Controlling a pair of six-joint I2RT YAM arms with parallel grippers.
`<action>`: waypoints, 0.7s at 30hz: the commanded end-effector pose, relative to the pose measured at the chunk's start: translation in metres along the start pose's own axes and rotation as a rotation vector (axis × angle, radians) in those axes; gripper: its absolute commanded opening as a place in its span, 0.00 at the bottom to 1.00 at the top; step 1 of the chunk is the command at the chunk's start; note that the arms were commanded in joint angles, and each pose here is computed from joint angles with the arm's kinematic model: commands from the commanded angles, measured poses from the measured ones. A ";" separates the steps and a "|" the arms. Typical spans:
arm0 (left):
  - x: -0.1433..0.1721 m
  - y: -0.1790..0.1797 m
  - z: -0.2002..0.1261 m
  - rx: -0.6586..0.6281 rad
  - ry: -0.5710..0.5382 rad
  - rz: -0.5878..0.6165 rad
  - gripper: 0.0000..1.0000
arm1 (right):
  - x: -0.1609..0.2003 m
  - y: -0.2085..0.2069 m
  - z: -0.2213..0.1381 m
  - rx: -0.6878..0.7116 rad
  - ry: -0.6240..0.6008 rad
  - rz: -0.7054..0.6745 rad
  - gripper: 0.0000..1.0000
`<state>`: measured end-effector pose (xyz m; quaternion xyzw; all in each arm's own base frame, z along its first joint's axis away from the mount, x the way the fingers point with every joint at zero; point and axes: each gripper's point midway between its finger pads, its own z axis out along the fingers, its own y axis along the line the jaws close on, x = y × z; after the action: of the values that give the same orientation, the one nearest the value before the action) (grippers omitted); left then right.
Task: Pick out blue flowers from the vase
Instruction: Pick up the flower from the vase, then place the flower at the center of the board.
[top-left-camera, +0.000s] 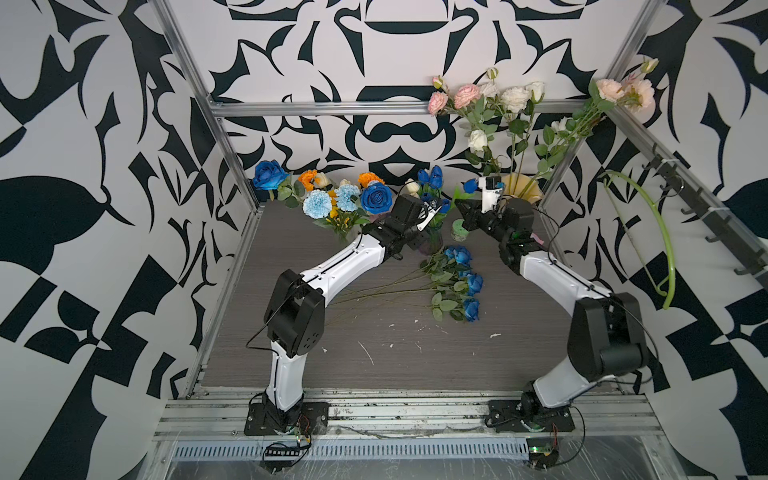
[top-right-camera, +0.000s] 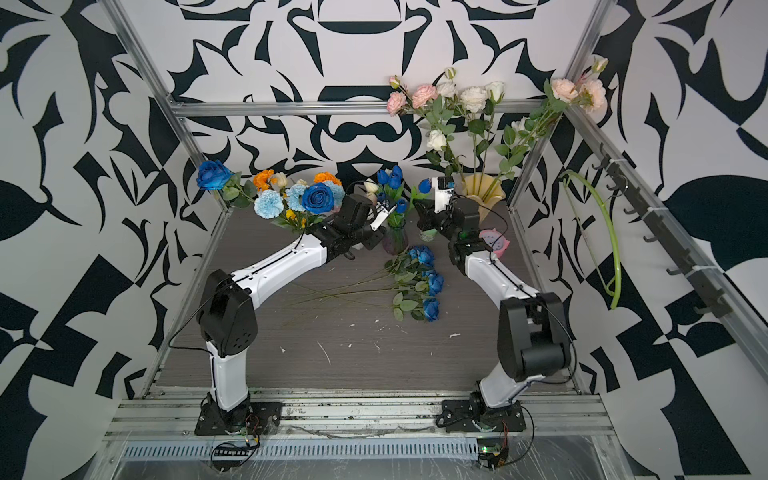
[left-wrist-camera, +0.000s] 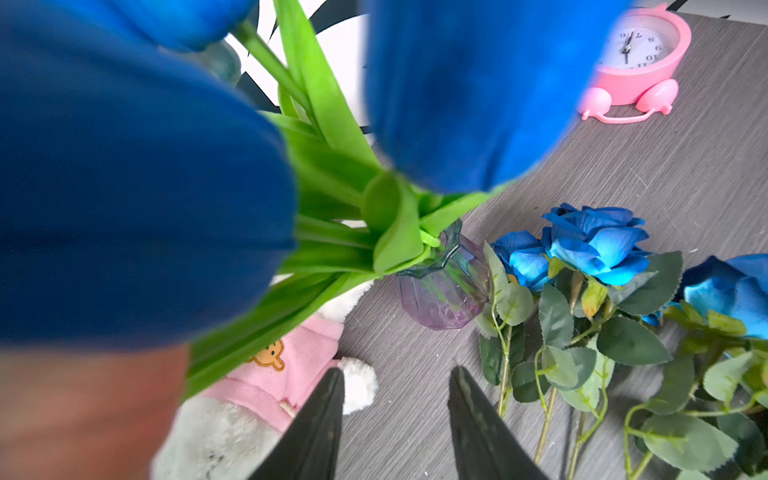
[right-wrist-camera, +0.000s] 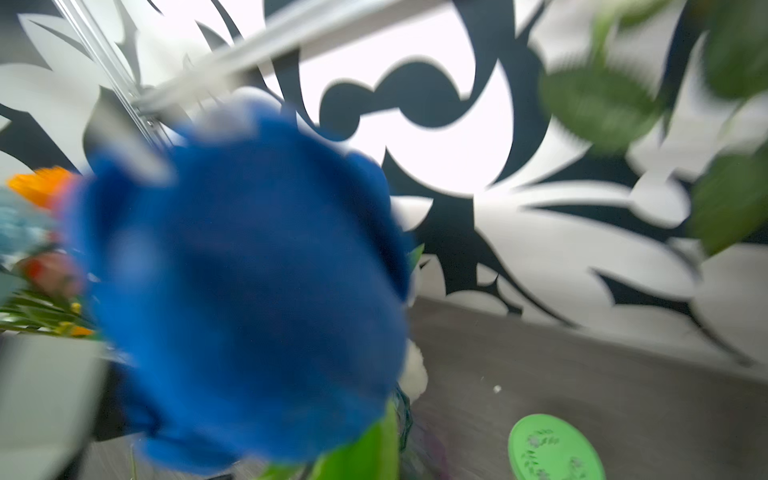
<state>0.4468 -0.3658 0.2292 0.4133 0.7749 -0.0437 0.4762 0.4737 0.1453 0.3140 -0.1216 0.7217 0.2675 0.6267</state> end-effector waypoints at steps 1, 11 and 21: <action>-0.010 0.005 -0.004 0.000 -0.022 0.007 0.45 | -0.041 0.013 -0.031 0.050 -0.078 -0.061 0.00; -0.013 0.004 -0.004 0.001 -0.037 0.016 0.45 | -0.048 0.031 -0.122 0.162 -0.137 0.048 0.00; -0.020 0.006 -0.011 0.000 -0.073 0.015 0.46 | -0.013 0.038 -0.144 0.098 -0.172 0.564 0.00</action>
<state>0.4474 -0.3684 0.2322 0.4207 0.7671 -0.0457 0.4822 0.3309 0.0937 0.3617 0.0525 0.6912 0.3265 0.6426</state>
